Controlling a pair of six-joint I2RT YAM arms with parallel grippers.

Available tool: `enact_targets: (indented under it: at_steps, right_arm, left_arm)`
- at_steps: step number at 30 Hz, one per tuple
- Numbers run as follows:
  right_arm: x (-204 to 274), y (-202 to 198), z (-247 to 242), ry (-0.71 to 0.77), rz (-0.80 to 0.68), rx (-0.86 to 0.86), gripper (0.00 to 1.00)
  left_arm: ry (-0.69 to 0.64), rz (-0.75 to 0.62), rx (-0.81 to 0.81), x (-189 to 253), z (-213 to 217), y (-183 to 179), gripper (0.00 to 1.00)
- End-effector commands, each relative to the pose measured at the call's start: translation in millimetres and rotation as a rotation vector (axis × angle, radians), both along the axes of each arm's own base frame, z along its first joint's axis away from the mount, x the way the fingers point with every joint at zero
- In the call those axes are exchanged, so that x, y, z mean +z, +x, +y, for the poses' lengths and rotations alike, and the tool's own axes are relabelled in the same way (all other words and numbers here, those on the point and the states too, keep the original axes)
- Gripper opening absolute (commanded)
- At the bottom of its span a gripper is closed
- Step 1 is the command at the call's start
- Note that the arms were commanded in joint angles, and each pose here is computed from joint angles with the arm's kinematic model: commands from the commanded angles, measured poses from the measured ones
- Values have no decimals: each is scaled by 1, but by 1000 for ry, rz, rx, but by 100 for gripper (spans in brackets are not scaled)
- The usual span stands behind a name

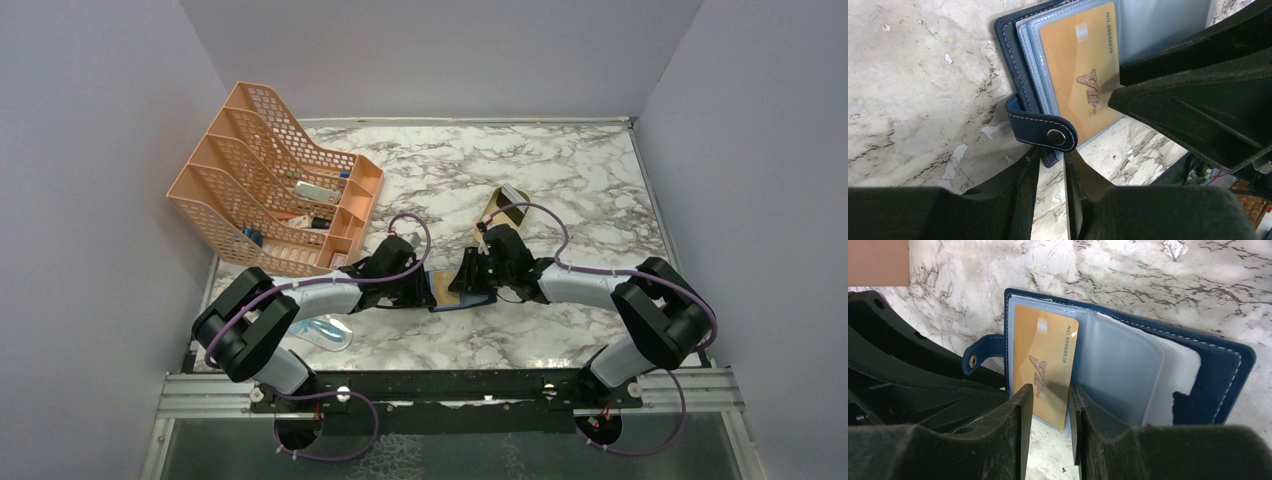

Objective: Put the credit cards into the card holder
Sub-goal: Insert the credit card into the card holder.

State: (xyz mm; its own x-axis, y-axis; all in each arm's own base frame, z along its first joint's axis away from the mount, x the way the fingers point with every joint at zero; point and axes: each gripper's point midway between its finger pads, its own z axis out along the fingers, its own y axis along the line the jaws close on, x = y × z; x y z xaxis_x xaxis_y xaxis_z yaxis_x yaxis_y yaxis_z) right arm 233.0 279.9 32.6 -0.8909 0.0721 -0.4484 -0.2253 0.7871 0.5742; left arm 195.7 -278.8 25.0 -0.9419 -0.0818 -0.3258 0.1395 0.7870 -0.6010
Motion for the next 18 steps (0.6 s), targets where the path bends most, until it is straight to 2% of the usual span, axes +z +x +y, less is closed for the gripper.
enact_targets:
  at_steps: [1,9,14,18]
  right_arm:
    - [10,0,11,10,-35,61,34]
    - [16,7,2,-77,-61,66,36]
    - [44,19,-5,-138,-152,94,38]
    - [64,30,-8,-178,-234,114,45]
  left_arm:
    - [7,-17,-22,-1,-1,1,29]
    - [14,-30,-24,5,-1,4,33]
    - [18,-55,-16,13,1,6,35]
    - [20,-78,-1,20,4,9,36]
